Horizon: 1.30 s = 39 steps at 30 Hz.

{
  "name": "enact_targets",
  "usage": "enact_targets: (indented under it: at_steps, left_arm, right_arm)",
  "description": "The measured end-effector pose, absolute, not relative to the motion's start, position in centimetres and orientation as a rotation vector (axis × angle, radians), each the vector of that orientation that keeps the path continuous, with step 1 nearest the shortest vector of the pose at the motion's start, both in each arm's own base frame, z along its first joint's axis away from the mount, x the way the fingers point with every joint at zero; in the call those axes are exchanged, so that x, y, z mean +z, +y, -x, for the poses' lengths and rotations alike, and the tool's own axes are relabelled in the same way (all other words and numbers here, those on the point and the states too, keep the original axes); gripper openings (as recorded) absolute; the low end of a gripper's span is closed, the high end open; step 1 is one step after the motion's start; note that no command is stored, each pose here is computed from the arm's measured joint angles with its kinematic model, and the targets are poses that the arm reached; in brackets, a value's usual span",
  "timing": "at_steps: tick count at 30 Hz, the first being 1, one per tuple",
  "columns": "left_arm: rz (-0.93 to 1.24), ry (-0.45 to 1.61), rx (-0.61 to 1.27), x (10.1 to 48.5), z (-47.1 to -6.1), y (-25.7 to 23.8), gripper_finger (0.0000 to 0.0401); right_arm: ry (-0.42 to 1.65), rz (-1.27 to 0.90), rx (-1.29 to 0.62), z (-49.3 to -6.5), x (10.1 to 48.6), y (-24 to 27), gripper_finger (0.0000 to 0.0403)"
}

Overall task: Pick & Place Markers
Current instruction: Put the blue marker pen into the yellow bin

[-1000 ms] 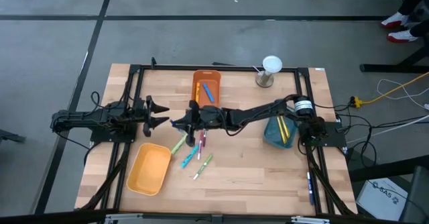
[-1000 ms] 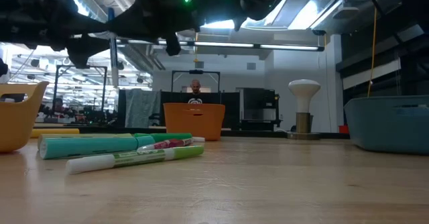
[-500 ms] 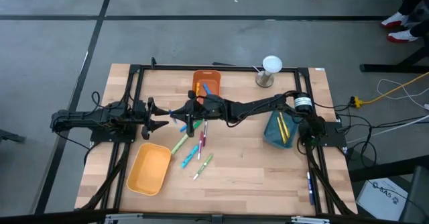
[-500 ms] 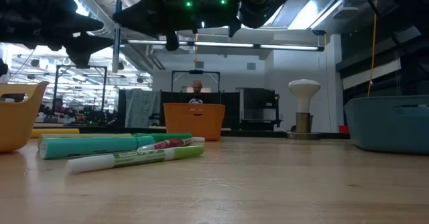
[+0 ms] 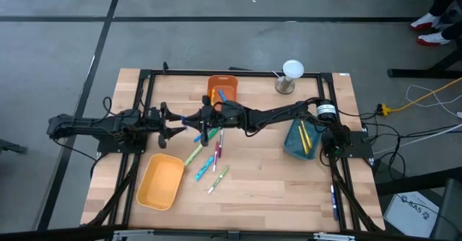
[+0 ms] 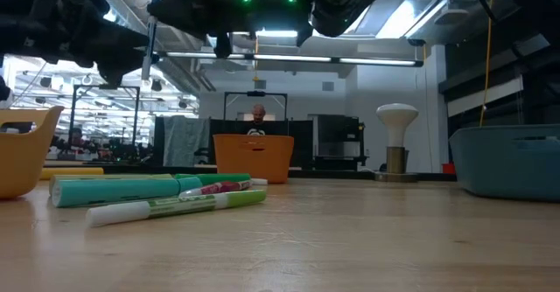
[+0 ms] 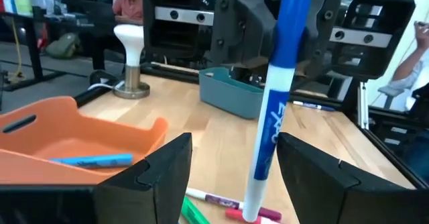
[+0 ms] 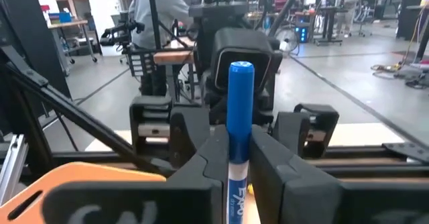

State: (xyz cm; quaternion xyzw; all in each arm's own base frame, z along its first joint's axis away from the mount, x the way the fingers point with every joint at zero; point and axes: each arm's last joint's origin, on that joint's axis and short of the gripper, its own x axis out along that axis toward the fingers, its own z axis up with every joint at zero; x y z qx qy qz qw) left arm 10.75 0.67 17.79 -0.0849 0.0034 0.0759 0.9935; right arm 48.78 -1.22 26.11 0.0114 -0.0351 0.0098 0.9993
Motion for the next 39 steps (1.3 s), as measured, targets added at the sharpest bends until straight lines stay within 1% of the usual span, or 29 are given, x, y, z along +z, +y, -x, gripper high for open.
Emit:
enact_targets:
  at_steps: [7, 9, 11, 14, 20, 25, 28, 34, 36, 39]
  left_arm:
    - [0.17, -0.017, 0.149, 18.1, -11.6, 0.7, 0.0213]
    - [0.193, -0.011, 0.162, 18.3, -11.8, 0.7, 0.0205]
    - [0.219, -0.009, 0.166, 18.5, -11.9, 0.7, 0.019]
    - [0.224, 0.001, 0.161, 18.6, -12.1, 0.7, 0.0149]
    - [0.209, -0.002, 0.124, 19.0, -12.2, 0.6, 0.0032]
    - [0.211, 0.023, 0.122, 18.8, -12.1, 0.6, 0.003]
    - [0.221, 0.037, 0.124, 18.6, -12.1, 0.6, 0.003]
    - [0.265, 0.071, 0.105, 18.3, -12.1, 0.5, 0.003]
    - [0.282, 0.092, 0.093, 18.2, -12.1, 0.5, 0.003]
    - [0.292, 0.171, 0.088, 19.1, -12.0, 0.3, 0.003]
  right_arm:
    - [-0.092, -0.008, 0.015, -48.8, 26.3, -1.5, 0.0041]
    - [-0.092, -0.008, 0.019, -48.7, 26.3, -1.6, 0.0041]
    - [-0.092, -0.008, 0.017, -48.7, 26.3, -1.7, 0.0041]
    - [-0.092, -0.008, 0.017, -48.7, 26.3, -1.7, 0.0041]
    - [-0.088, 0.001, 0.013, -48.7, 26.3, -1.7, 0.0041]
    - [-0.071, 0.0, 0.014, -48.8, 26.1, -1.7, 0.0044]
    - [-0.054, 0.005, 0.012, -48.8, 26.0, -1.7, 0.0058]
    - [-0.016, 0.008, 0.025, -48.8, 25.6, -1.7, 0.0111]
    - [0.008, -0.021, 0.06, -48.8, 25.4, -1.6, 0.0133]
    - [0.052, -0.082, 0.119, -48.8, 25.0, -1.4, 0.0167]
